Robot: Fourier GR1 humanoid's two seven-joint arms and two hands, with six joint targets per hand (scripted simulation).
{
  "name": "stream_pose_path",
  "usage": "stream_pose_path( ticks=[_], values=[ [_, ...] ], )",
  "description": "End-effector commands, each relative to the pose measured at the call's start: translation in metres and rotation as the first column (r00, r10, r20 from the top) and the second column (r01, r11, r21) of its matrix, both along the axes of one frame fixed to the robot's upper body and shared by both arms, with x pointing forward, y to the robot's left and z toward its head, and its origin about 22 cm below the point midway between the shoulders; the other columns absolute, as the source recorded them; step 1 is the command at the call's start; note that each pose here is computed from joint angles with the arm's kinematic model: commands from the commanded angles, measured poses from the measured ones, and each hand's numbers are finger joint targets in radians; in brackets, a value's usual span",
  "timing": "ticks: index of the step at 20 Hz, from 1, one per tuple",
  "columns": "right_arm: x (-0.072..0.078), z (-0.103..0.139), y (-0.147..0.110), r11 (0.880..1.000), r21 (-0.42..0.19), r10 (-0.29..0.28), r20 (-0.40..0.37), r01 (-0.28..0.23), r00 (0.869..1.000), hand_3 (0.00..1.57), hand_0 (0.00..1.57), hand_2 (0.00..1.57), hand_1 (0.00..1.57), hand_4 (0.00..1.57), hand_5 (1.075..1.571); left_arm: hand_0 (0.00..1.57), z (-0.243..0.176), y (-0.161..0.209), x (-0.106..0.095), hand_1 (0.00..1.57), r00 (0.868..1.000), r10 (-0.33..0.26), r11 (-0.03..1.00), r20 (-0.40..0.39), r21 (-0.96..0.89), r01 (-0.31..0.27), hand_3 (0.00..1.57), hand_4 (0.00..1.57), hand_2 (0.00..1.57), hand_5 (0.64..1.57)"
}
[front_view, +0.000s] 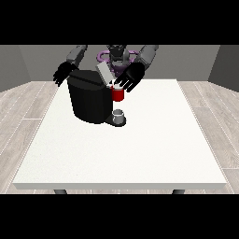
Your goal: Insert the coffee pod into the coffee machine and close the lid
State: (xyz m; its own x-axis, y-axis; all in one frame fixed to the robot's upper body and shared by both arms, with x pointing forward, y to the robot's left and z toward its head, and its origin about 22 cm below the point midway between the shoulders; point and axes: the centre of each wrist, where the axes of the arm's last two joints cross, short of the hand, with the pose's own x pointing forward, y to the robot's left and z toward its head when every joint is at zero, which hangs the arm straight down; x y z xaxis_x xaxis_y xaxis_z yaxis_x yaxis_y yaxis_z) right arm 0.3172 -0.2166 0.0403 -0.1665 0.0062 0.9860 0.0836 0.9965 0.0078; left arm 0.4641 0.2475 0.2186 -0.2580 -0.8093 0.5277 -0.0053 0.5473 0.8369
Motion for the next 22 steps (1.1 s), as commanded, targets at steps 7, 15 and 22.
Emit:
stream_pose_path(
  ticks=[7, 15, 22],
  values=[
    [0.008, 0.014, 0.003, 1.0, 0.011, -0.019, 0.032, 0.018, 0.999, 0.0, 0.0, 0.0, 0.0, 0.36, 1.571, 1.11, 0.019, 0.012, -0.001, 1.11, 0.998, 0.007, 0.998, 0.061, 0.056, -0.01, 0.98, 0.41, 1.15, 1.571],
    [-0.001, -0.005, 0.003, 1.0, -0.006, -0.01, 0.008, 0.01, 1.0, 0.0, 0.0, 0.0, 0.0, 0.44, 1.571, 1.06, 0.027, 0.014, -0.001, 1.06, 0.999, -0.006, 0.998, 0.039, 0.06, 0.004, 0.95, 0.36, 1.12, 1.571],
    [-0.008, -0.017, 0.001, 1.0, 0.016, -0.012, 0.018, 0.012, 1.0, 0.0, 0.0, 0.0, 0.0, 0.46, 1.571, 0.0, 0.019, 0.029, -0.004, 0.0, 0.999, -0.035, 0.984, -0.01, 0.175, 0.037, 0.0, 0.0, 0.0, 1.571]
  ],
)
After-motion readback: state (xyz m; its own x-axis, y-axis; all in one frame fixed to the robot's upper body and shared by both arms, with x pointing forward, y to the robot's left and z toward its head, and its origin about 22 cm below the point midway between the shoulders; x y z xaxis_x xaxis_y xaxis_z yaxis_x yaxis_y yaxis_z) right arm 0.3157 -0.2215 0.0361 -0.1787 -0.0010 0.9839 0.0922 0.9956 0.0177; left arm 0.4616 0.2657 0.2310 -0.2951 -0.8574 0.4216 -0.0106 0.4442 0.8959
